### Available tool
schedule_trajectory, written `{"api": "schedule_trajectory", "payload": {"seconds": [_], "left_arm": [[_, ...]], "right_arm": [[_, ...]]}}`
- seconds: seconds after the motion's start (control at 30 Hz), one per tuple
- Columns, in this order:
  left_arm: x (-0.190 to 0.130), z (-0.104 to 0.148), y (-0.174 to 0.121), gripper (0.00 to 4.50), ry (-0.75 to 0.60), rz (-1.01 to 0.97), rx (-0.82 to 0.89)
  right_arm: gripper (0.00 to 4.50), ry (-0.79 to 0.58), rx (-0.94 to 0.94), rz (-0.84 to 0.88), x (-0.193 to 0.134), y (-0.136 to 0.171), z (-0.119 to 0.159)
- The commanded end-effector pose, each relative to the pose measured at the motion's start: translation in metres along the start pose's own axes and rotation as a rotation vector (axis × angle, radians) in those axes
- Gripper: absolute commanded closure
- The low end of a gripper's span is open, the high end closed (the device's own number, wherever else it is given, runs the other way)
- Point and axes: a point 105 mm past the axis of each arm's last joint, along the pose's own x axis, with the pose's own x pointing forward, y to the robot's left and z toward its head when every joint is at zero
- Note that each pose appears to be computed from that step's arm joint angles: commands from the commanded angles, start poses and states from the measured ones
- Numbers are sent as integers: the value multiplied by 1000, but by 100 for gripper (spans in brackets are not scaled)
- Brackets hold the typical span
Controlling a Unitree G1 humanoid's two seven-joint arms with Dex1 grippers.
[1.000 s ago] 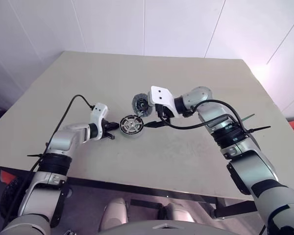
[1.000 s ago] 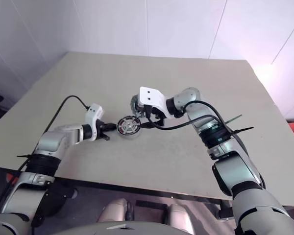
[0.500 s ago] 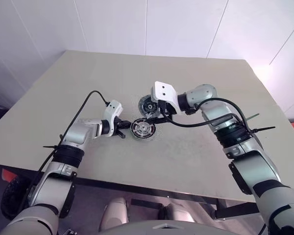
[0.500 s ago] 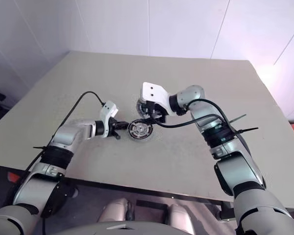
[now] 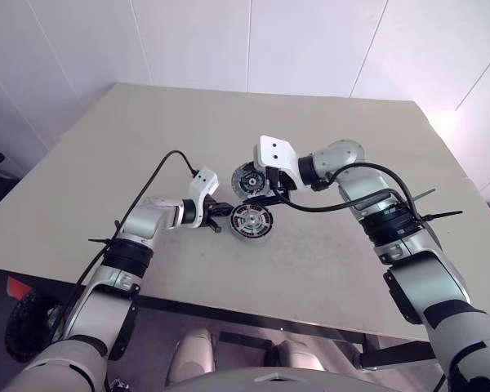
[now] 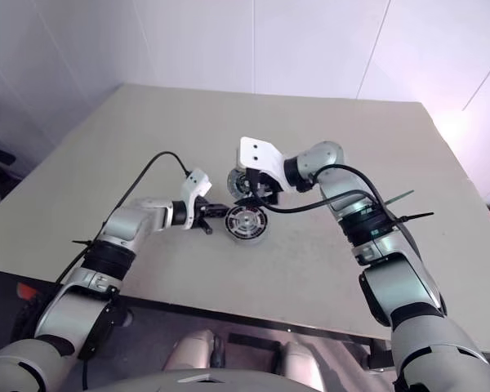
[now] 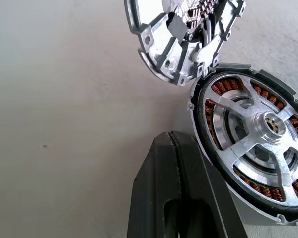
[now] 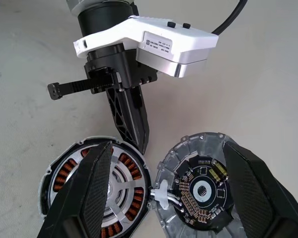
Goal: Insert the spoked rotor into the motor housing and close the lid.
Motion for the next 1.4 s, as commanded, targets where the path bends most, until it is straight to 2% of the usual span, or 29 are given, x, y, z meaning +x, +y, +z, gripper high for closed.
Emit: {"api": "schedule_trajectory", "payload": {"seconds": [0.03,0.13,0.27,0.5,0.87,1.4], "left_arm": [[-5,12,-4,450,-36,-26,23],[-22,5,6,450,-34,14,-2],[-45,-3,16,450,-44,76,-30],[-72,-6,22,450,-87,162,-61],[-80,-6,20,450,-127,202,-90],[-80,-8,20,450,-151,228,-113]], "right_arm": [[50,-12,-58,11,-16,2,5],[50,51,-103,133,-32,23,-11],[50,127,-127,200,-44,35,-28],[50,145,-162,230,-38,39,-33],[50,211,-260,313,-11,49,-45],[50,337,-577,444,1,28,-37]]}}
